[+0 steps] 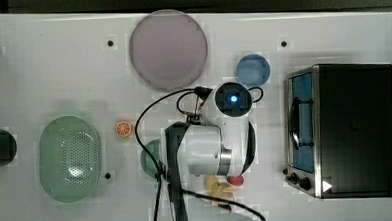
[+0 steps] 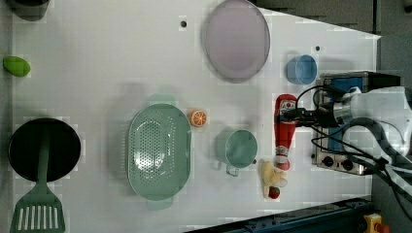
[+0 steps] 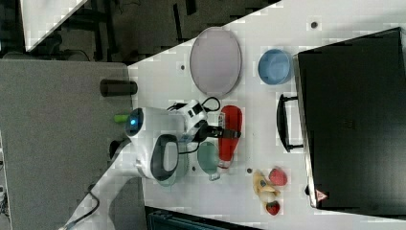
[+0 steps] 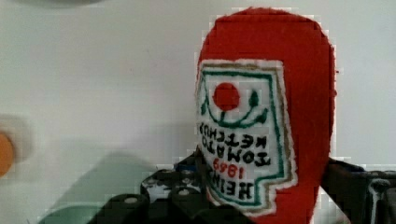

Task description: Pick ketchup from strainer and place it on the table

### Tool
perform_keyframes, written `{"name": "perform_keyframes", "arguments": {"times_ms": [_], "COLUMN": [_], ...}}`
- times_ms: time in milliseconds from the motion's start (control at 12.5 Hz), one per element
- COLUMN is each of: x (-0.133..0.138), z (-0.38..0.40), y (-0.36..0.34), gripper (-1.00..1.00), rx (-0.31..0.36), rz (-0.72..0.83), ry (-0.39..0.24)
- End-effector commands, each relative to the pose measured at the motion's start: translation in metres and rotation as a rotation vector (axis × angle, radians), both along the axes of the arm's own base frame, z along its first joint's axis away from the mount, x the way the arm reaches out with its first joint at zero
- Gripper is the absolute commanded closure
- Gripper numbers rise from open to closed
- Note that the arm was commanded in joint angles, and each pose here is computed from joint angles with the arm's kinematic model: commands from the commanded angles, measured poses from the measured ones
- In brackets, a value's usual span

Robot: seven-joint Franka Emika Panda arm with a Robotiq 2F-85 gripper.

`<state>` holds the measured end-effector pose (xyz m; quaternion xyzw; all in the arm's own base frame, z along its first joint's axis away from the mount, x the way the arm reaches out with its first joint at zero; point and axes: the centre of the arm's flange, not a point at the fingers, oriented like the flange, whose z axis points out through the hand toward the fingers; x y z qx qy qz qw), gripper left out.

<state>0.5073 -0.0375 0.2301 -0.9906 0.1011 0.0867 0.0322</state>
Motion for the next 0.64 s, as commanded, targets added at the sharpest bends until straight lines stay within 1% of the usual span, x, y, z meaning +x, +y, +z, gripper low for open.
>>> {"name": "perform_keyframes", "arguments": {"times_ms": [80, 240, 400, 640], "x": [0.010, 0.013, 0.022, 0.027], "z": [0.011, 0.031, 0.077, 0.160], "y": [0.001, 0.000, -0.002, -0.005], "gripper": [-1.00, -1.00, -1.00, -1.00], "rx": [0.000, -0.012, -0.041, -0.089], "rz": [0.047, 0.027, -0.047, -0.262], "ry": [-0.076, -0.091, -0.135, -0.143]}}
